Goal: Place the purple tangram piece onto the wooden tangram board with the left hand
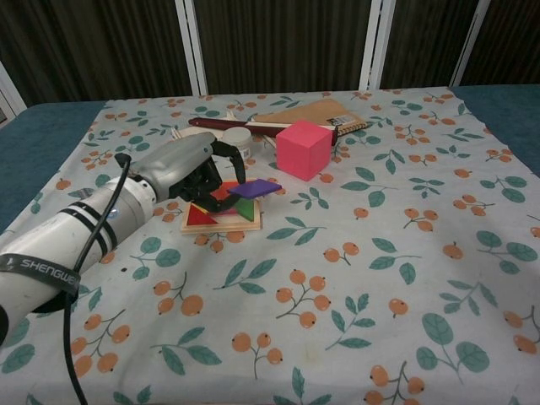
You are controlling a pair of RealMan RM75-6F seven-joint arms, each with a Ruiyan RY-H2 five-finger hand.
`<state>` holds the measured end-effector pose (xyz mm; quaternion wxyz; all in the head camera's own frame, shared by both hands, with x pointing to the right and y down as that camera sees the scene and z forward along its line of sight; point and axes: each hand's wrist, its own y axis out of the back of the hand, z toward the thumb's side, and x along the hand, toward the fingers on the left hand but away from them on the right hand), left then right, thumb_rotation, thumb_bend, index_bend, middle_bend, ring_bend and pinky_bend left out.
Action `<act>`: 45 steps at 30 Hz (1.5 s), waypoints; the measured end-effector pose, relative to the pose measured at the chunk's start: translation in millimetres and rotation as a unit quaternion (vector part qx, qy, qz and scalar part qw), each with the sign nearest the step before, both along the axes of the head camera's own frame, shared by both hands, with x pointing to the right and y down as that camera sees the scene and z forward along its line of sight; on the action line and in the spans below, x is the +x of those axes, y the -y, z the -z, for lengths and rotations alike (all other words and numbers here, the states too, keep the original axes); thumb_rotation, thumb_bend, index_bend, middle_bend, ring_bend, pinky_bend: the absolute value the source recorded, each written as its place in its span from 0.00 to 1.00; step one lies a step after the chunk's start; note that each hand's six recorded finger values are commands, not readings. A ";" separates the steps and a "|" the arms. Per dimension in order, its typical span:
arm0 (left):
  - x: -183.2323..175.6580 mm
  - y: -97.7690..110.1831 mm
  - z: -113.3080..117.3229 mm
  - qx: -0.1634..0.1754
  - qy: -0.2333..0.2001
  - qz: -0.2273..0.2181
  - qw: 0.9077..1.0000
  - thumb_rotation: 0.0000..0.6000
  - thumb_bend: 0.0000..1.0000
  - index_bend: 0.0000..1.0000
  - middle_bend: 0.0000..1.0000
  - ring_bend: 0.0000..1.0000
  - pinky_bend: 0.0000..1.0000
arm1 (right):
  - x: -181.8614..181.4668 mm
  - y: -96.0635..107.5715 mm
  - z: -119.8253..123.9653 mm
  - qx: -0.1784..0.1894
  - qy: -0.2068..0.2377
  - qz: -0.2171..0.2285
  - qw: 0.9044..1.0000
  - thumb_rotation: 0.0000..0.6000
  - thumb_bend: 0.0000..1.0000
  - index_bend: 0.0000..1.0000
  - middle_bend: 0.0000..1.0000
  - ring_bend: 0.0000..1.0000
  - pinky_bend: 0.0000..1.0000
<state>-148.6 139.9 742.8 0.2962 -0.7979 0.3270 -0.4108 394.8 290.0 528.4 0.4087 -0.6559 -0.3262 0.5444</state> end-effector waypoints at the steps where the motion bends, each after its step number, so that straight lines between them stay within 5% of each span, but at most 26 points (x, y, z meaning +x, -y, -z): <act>1: 1.3 4.0 -2.1 0.004 0.002 -0.008 1.000 1.00 0.36 0.56 1.00 1.00 1.00 | 0.7 0.6 0.3 0.001 -0.001 -0.001 1.000 1.00 0.12 0.00 0.00 0.00 0.00; 12: -1.2 14.0 -16.1 -0.038 -0.013 -0.058 0.998 1.00 0.37 0.57 1.00 1.00 1.00 | 3.3 3.2 -2.4 -0.001 -0.010 -0.009 1.000 1.00 0.12 0.00 0.00 0.00 0.00; 25: -16.8 29.6 -18.7 -0.013 -0.006 -0.122 0.992 1.00 0.36 0.59 1.00 1.00 1.00 | 2.1 -0.7 -2.2 -0.003 -0.012 -0.007 1.000 1.00 0.12 0.00 0.00 0.00 0.00; 45: -34.0 31.7 -32.7 -0.029 0.005 -0.142 0.989 1.00 0.36 0.61 1.00 1.00 1.00 | 0.8 -1.4 -5.8 -0.008 -0.018 -0.005 1.000 1.00 0.12 0.00 0.00 0.00 0.00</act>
